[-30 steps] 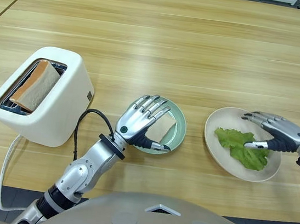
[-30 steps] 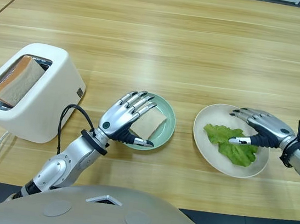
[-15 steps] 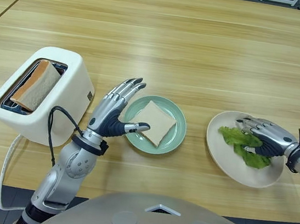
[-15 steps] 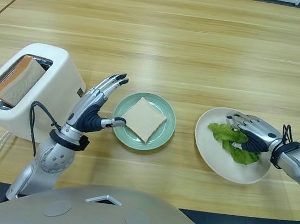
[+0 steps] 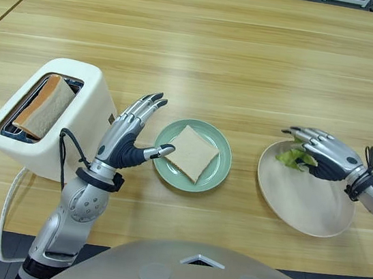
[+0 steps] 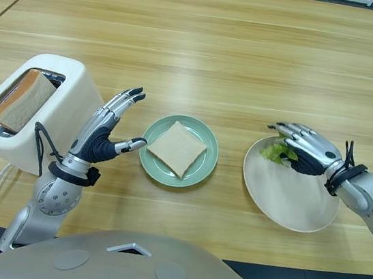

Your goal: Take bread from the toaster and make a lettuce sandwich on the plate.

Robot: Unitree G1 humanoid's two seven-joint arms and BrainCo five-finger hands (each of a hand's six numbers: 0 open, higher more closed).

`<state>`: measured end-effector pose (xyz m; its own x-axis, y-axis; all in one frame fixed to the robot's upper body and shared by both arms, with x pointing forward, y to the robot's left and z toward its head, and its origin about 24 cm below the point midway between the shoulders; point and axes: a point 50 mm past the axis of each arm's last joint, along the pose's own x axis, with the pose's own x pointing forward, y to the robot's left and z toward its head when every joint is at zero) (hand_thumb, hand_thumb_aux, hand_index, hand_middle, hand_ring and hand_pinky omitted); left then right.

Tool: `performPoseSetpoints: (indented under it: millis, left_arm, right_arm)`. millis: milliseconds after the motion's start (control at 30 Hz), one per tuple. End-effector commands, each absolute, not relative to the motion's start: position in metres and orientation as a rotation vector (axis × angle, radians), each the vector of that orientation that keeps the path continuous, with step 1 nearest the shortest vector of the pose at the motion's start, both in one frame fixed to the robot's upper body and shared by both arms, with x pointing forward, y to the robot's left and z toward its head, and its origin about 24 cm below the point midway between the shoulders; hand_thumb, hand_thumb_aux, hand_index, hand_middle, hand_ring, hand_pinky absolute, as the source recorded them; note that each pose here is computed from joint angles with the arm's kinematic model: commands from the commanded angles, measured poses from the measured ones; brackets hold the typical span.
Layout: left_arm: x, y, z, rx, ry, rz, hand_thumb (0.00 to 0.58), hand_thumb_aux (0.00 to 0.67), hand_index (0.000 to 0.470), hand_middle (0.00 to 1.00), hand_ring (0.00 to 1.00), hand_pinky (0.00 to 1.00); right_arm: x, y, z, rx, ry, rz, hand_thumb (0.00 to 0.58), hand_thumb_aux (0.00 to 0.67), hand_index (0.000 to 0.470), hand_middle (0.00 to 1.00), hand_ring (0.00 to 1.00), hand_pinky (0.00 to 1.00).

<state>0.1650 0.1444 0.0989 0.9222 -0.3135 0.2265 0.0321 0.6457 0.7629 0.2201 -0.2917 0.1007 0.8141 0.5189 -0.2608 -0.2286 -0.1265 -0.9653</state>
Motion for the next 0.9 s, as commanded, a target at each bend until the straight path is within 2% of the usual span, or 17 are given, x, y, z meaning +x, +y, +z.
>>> performPoseSetpoints:
  millis: [33, 133, 167, 333, 400, 433, 533, 600, 667, 733, 800, 833, 867, 900]
  left_arm:
    - [0.166, 0.149, 0.096, 0.801, -0.332, -0.180, 0.124, 0.076, 0.053, 0.00, 0.00, 0.00]
    - [0.167, 0.151, 0.094, 0.774, -0.328, -0.172, 0.116, 0.071, 0.050, 0.00, 0.00, 0.00]
    - [0.168, 0.151, 0.093, 0.770, -0.328, -0.170, 0.066, 0.039, 0.028, 0.00, 0.00, 0.00]
    - [0.170, 0.148, 0.090, 0.735, -0.331, -0.180, 0.083, 0.050, 0.035, 0.00, 0.00, 0.00]
    - [0.170, 0.148, 0.090, 0.729, -0.335, -0.187, 0.018, 0.011, 0.007, 0.00, 0.00, 0.00]
    - [0.171, 0.147, 0.090, 0.727, -0.337, -0.190, 0.031, 0.018, 0.013, 0.00, 0.00, 0.00]
    - [0.171, 0.145, 0.088, 0.721, -0.335, -0.202, 0.009, 0.005, 0.004, 0.00, 0.00, 0.00]
    - [0.171, 0.144, 0.087, 0.717, -0.334, -0.213, 0.023, 0.013, 0.009, 0.00, 0.00, 0.00]
    - [0.171, 0.143, 0.086, 0.717, -0.331, -0.219, 0.018, 0.011, 0.007, 0.00, 0.00, 0.00]
    - [0.170, 0.143, 0.085, 0.716, -0.327, -0.223, 0.005, 0.003, 0.002, 0.00, 0.00, 0.00]
    - [0.169, 0.143, 0.084, 0.717, -0.323, -0.227, 0.000, 0.000, 0.000, 0.00, 0.00, 0.00]
    - [0.169, 0.143, 0.083, 0.718, -0.321, -0.229, 0.000, 0.000, 0.000, 0.00, 0.00, 0.00]
    - [0.168, 0.143, 0.083, 0.719, -0.318, -0.231, 0.000, 0.000, 0.000, 0.00, 0.00, 0.00]
    - [0.168, 0.143, 0.082, 0.720, -0.317, -0.232, 0.000, 0.000, 0.000, 0.00, 0.00, 0.00]
  right_arm:
    - [0.233, -0.246, 0.125, -1.500, -0.440, 0.786, 0.580, 0.670, 0.470, 0.00, 0.00, 0.00]
    - [0.244, -0.203, 0.135, -1.433, -0.582, 0.947, 0.580, 0.670, 0.470, 0.00, 0.00, 0.00]
    - [0.248, -0.192, 0.135, -1.413, -0.610, 0.994, 0.580, 0.670, 0.470, 0.00, 0.00, 0.00]
    - [0.264, -0.139, 0.116, -1.408, -0.671, 1.248, 0.580, 0.670, 0.470, 0.00, 0.00, 0.00]
    - [0.267, -0.123, 0.105, -1.438, -0.690, 1.305, 0.580, 0.670, 0.470, 0.00, 0.00, 0.00]
    - [0.269, -0.117, 0.101, -1.448, -0.698, 1.319, 0.580, 0.670, 0.470, 0.00, 0.00, 0.00]
    - [0.272, -0.103, 0.090, -1.454, -0.712, 1.345, 0.580, 0.670, 0.470, 0.00, 0.00, 0.00]
    - [0.274, -0.095, 0.082, -1.478, -0.730, 1.338, 0.580, 0.670, 0.470, 0.00, 0.00, 0.00]
    - [0.276, -0.090, 0.079, -1.496, -0.763, 1.305, 0.578, 0.631, 0.442, 0.00, 0.00, 0.00]
    - [0.279, -0.087, 0.078, -1.511, -0.792, 1.266, 0.580, 0.665, 0.466, 0.00, 0.00, 0.00]
    - [0.280, -0.086, 0.080, -1.511, -0.819, 1.236, 0.576, 0.612, 0.429, 0.00, 0.00, 0.00]
    - [0.280, -0.085, 0.082, -1.503, -0.835, 1.224, 0.552, 0.523, 0.367, 0.00, 0.00, 0.00]
    - [0.279, -0.085, 0.084, -1.493, -0.850, 1.213, 0.460, 0.365, 0.256, 0.00, 0.00, 0.00]
    - [0.279, -0.085, 0.085, -1.489, -0.858, 1.205, 0.000, 0.000, 0.000, 0.00, 0.00, 0.00]
